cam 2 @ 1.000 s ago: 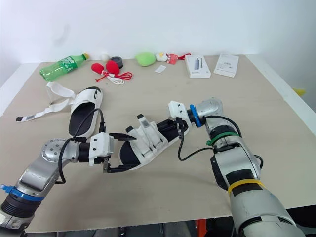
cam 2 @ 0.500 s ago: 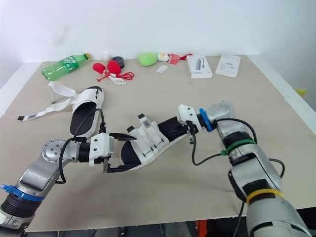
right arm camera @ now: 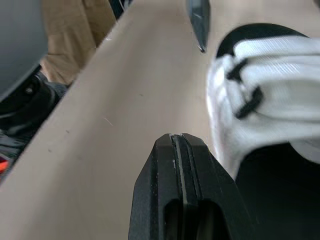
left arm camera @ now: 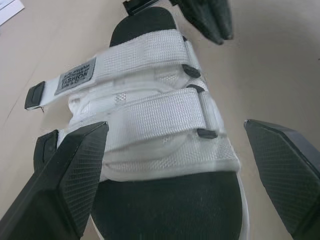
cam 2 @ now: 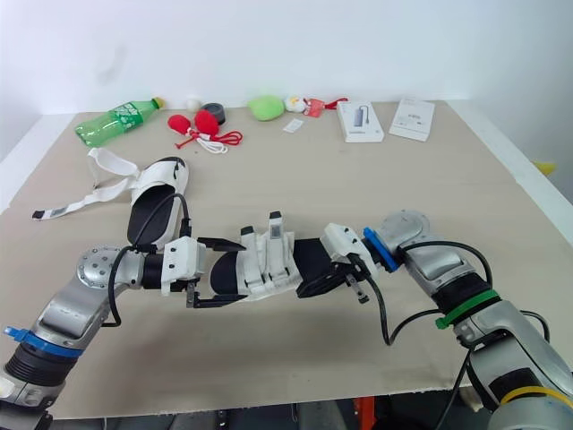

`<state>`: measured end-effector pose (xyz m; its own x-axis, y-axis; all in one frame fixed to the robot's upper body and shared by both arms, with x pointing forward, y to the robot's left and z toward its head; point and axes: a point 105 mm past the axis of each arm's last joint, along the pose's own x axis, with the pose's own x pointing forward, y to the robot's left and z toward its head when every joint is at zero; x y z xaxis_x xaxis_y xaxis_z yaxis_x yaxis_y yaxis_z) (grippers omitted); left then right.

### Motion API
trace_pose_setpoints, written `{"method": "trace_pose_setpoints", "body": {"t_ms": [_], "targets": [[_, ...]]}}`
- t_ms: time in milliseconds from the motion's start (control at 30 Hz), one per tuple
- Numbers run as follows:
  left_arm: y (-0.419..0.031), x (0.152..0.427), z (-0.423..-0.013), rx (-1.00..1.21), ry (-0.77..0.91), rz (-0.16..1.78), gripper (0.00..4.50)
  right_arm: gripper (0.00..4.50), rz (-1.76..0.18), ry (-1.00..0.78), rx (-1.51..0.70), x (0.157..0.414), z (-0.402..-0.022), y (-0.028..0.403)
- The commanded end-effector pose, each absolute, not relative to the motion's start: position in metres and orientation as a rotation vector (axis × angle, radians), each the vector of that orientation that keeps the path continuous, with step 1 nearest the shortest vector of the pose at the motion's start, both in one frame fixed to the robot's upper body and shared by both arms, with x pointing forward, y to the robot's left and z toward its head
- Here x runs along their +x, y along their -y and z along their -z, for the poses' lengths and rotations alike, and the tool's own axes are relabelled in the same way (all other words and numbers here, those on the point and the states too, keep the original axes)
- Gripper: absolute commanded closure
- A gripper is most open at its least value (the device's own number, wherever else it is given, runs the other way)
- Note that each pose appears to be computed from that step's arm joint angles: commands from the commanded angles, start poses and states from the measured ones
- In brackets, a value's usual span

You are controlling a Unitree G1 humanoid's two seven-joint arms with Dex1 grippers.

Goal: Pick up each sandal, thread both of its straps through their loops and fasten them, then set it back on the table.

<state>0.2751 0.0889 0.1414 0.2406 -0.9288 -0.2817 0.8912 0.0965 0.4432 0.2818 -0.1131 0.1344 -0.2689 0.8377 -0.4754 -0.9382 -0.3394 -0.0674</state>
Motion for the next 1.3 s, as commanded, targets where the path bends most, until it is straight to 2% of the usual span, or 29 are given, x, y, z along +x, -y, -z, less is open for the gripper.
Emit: {"method": "trace_pose_setpoints", "body": {"t_ms": [33, 67, 133, 233, 267, 333, 367, 433, 633, 900, 1300], "targets": [[-0.084, 0.271, -0.146, 0.616, 0.115, 1.367, 0.0, 4.44, -1.804, -0.246, -0.553, 0.294, -0.148, 0.126], [-0.085, 0.271, -0.145, 0.617, 0.113, 1.369, 0.0, 4.44, -1.739, -0.259, -0.539, 0.308, -0.154, 0.131], [-0.085, 0.27, -0.145, 0.619, 0.112, 1.369, 0.0, 3.86, -1.606, -0.219, -0.521, 0.335, -0.169, 0.138], [-0.086, 0.271, -0.145, 0.621, 0.111, 1.37, 0.0, 2.59, -1.533, -0.18, -0.587, 0.356, -0.178, 0.145], [-0.085, 0.271, -0.145, 0.621, 0.112, 1.371, 0.0, 1.94, -1.525, -0.156, -0.597, 0.36, -0.181, 0.144], [-0.085, 0.271, -0.145, 0.621, 0.114, 1.374, 0.0, 0.96, -1.519, -0.105, -0.61, 0.366, -0.185, 0.137], [-0.084, 0.271, -0.145, 0.62, 0.115, 1.376, 0.0, 0.56, -1.522, -0.079, -0.618, 0.368, -0.185, 0.133], [-0.084, 0.271, -0.145, 0.619, 0.116, 1.378, 0.0, 0.17, -1.529, -0.048, -0.633, 0.37, -0.183, 0.126], [-0.082, 0.27, -0.145, 0.615, 0.118, 1.381, 0.0, 0.17, -1.549, -0.011, -0.702, 0.376, -0.174, 0.107], [-0.083, 0.268, -0.146, 0.612, 0.12, 1.368, 0.0, 0.17, -1.649, 0.026, -0.713, 0.367, -0.166, 0.089], [-0.082, 0.266, -0.145, 0.613, 0.116, 1.353, 0.0, 0.17, -1.742, -0.036, -0.666, 0.354, -0.153, 0.079]]}}
